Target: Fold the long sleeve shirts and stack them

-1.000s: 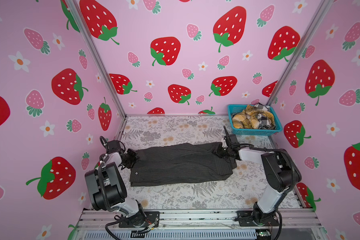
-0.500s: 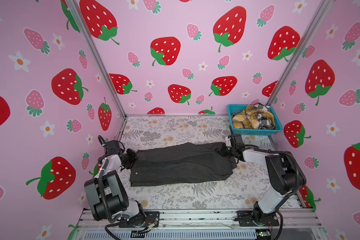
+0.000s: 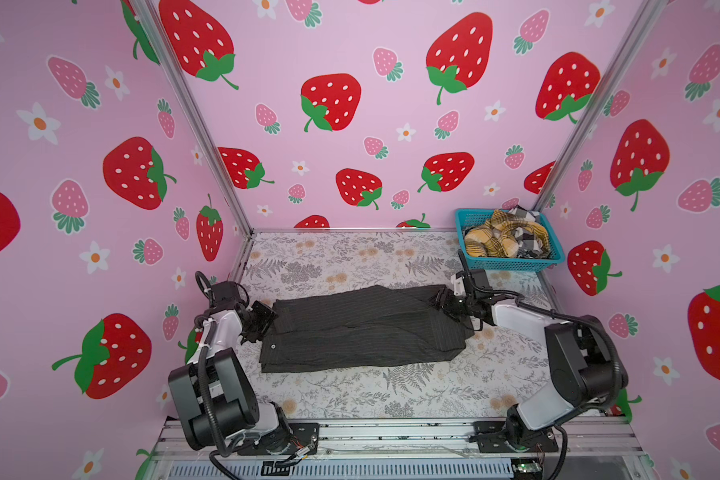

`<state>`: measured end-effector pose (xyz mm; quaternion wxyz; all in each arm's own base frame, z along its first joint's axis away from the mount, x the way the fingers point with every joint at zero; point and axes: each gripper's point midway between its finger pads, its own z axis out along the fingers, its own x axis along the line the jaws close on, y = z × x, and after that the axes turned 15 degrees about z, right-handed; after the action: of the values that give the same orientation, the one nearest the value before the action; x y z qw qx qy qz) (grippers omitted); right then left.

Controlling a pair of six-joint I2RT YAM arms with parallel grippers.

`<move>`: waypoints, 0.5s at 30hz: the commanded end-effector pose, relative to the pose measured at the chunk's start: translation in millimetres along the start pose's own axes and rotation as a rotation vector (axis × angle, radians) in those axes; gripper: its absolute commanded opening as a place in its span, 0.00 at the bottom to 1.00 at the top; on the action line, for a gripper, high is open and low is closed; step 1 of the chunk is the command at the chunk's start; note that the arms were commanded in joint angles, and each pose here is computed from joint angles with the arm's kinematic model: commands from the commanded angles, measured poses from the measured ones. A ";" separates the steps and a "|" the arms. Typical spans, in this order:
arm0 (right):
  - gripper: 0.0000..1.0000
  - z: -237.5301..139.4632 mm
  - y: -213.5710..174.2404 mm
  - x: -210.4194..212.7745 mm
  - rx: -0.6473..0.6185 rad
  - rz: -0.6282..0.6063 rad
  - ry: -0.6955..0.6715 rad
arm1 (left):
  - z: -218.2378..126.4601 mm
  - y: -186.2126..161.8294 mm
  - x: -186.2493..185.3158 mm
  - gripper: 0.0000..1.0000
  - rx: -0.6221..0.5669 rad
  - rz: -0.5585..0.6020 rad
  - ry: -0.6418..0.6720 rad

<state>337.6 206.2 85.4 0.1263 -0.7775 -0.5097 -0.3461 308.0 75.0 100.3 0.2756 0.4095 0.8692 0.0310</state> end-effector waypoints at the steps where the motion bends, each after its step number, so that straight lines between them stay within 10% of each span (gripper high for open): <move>1: 0.57 -33.8 -4.7 -9.1 -0.049 -0.141 -0.181 | -32.1 19.0 -10.2 0.40 -0.061 0.027 0.059; 7: 0.33 -36.7 -51.9 6.3 -0.003 -0.350 -0.346 | 5.5 -1.0 -75.3 0.00 0.042 0.164 -0.063; 15: 0.31 -41.4 -126.9 -21.9 0.151 -0.382 -0.377 | 66.6 -41.6 -73.4 0.00 0.210 0.151 -0.106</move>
<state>226.9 247.7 90.0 0.0203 -0.6911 -0.6899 -0.2145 350.6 -15.7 72.1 0.2677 0.5096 0.8163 -0.0490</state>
